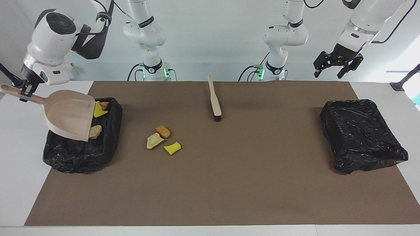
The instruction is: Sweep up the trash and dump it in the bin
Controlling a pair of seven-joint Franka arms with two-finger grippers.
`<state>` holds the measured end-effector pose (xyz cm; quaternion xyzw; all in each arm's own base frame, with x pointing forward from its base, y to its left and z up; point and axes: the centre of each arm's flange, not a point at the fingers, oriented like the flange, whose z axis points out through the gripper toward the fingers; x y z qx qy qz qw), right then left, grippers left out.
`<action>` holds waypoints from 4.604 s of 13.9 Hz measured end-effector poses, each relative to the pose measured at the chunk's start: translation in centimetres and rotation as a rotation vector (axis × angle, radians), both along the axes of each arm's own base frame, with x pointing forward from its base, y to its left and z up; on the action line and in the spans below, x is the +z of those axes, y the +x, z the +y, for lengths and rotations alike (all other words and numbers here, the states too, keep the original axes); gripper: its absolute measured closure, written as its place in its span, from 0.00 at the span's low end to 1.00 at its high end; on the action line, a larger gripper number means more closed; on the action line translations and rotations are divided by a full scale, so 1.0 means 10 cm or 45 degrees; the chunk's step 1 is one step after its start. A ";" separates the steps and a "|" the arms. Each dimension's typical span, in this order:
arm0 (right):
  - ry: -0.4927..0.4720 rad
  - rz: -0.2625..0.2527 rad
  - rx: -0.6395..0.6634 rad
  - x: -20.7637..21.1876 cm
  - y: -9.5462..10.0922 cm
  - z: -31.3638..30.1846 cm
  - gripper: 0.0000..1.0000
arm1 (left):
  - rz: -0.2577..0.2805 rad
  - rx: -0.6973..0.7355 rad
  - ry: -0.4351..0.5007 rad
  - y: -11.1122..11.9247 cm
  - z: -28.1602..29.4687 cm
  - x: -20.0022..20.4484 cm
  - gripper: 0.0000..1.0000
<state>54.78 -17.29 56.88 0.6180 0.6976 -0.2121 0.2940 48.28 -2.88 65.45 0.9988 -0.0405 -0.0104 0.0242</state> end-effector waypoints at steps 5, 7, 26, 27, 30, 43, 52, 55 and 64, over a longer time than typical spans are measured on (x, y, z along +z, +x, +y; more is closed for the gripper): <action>0.226 -0.054 -0.135 -0.15 0.05 0.39 0.68 | 0.047 -0.002 0.029 -0.06 0.02 0.05 0.00; 0.316 -0.094 -0.276 -0.26 0.07 0.62 0.68 | 0.048 0.001 0.029 -0.06 0.02 0.05 0.00; 0.791 -0.411 -1.539 -1.27 0.24 3.55 0.68 | 0.039 0.004 0.029 -0.06 0.03 0.08 0.00; 0.803 -0.413 -1.581 -1.29 0.23 3.74 0.68 | 0.039 0.004 0.029 -0.06 0.03 0.08 0.00; 0.811 -0.413 -1.736 -1.43 0.22 4.19 0.68 | 0.039 0.004 0.030 -0.06 0.03 0.08 0.00; 0.838 -0.467 -2.164 -2.16 0.38 5.28 0.39 | 0.039 0.004 0.030 -0.06 0.03 0.08 0.00; 0.889 -0.495 -2.161 -1.40 0.29 5.12 0.00 | 0.039 0.004 0.030 -0.06 0.03 0.08 0.00; 0.854 -0.493 -2.145 -1.19 0.06 4.98 0.00 | 0.039 0.004 0.030 -0.06 0.03 0.08 0.00; 0.798 -0.340 -2.143 -1.34 -1.27 4.99 0.00 | 0.039 0.004 0.030 -0.06 0.03 0.08 0.00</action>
